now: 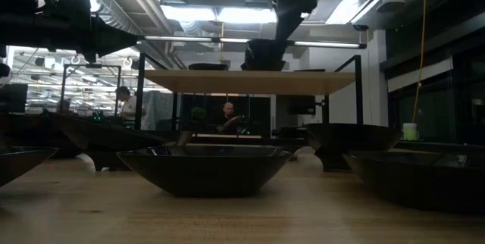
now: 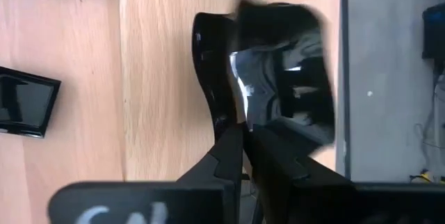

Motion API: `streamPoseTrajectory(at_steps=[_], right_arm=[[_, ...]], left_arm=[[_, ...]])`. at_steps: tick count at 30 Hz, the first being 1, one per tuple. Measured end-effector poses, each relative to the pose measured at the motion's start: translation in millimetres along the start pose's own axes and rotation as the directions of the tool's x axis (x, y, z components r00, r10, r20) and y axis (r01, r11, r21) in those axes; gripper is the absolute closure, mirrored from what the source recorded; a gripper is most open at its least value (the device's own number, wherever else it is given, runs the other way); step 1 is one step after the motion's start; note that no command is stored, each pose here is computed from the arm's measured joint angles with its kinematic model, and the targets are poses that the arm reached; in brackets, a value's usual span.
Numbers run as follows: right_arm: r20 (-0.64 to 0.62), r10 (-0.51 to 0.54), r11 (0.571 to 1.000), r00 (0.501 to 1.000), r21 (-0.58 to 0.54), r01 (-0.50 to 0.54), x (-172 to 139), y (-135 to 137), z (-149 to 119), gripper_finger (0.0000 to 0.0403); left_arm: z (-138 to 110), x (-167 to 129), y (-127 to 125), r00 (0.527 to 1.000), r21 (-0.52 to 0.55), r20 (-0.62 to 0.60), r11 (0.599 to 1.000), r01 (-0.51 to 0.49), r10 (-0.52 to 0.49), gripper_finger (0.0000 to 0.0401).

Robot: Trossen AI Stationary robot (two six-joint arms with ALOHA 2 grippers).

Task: Pick & Place Mini shaped plates
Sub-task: Stack the distorted square plate on top of the distorted square plate on the shelf, then stack the leaf-shaped plate on top of the leaf-shaped plate on the shelf

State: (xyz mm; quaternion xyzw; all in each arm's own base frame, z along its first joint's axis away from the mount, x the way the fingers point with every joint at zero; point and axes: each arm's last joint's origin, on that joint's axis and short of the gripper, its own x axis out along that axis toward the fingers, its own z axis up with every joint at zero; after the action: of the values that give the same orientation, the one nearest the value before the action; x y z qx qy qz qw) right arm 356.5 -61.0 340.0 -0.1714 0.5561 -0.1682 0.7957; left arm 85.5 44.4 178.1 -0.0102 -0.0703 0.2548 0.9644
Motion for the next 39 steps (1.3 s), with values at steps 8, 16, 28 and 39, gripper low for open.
streamPoseTrajectory(at_steps=[8,16,28,39], right_arm=[[0.010,0.050,0.996,0.999,0.074,-0.050,3,-5,-1,0.0366],[0.023,0.092,0.982,0.995,0.165,-0.095,2,-2,0,0.0366],[0.063,0.161,0.979,0.985,0.115,-0.167,-12,28,7,0.0366],[0.071,0.170,0.956,0.983,0.229,-0.182,-16,36,8,0.0366]], left_arm=[[0,0,0,1.000,0.000,0.000,1.000,0.000,0.000,0.0315],[0,0,0,1.000,0.000,0.000,1.000,0.000,0.000,0.0315],[0,0,0,1.000,0.000,0.000,1.000,0.000,0.000,0.0315],[0,0,0,1.000,0.000,0.000,1.000,0.000,0.000,0.0315]])
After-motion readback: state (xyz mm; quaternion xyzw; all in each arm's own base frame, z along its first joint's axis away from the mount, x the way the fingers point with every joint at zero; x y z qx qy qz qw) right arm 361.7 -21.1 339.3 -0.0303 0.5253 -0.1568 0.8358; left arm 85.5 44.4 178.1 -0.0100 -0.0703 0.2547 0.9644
